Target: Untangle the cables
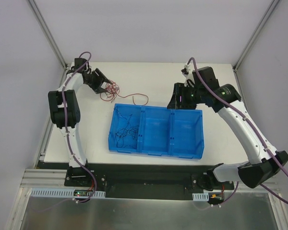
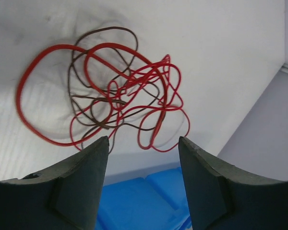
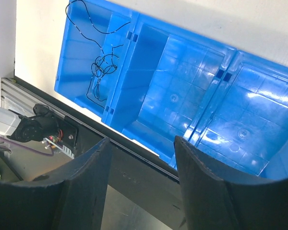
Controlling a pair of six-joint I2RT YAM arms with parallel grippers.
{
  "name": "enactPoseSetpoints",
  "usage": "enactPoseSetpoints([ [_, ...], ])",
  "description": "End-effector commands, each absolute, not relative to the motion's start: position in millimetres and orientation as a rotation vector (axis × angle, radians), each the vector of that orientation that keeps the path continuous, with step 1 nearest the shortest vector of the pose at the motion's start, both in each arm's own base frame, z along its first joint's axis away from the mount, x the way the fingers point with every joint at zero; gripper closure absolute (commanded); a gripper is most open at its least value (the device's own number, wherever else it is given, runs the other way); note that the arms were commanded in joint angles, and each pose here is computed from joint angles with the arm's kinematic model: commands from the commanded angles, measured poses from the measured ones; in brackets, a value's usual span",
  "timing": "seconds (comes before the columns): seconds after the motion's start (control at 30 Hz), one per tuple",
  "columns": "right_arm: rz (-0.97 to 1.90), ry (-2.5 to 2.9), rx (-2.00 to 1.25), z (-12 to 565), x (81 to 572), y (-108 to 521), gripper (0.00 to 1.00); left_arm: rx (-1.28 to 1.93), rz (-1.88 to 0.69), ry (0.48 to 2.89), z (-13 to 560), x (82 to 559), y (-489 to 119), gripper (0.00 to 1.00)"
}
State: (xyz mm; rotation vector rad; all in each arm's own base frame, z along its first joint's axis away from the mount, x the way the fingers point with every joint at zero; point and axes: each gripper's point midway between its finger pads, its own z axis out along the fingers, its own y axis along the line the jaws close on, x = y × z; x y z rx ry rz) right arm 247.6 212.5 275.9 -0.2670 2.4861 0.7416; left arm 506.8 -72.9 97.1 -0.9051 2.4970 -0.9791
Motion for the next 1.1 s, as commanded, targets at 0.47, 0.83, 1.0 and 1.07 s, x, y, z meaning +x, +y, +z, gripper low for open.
enactPoseSetpoints([
  [0.47,0.837,2.431,-0.156,297,242,216,0.44,-0.860,-1.187,2.412,95,540,-131,0.64],
  [0.83,0.902,2.423,-0.034,290,286,246,0.45,-0.601,-1.216,2.306,175,535,-149,1.00],
  [1.0,1.011,2.310,0.121,302,349,279,0.38,-0.373,-1.378,2.241,236,523,-190,1.00],
  [1.07,1.071,2.301,0.123,308,370,297,0.37,-0.337,-1.426,2.226,252,513,-202,1.00],
])
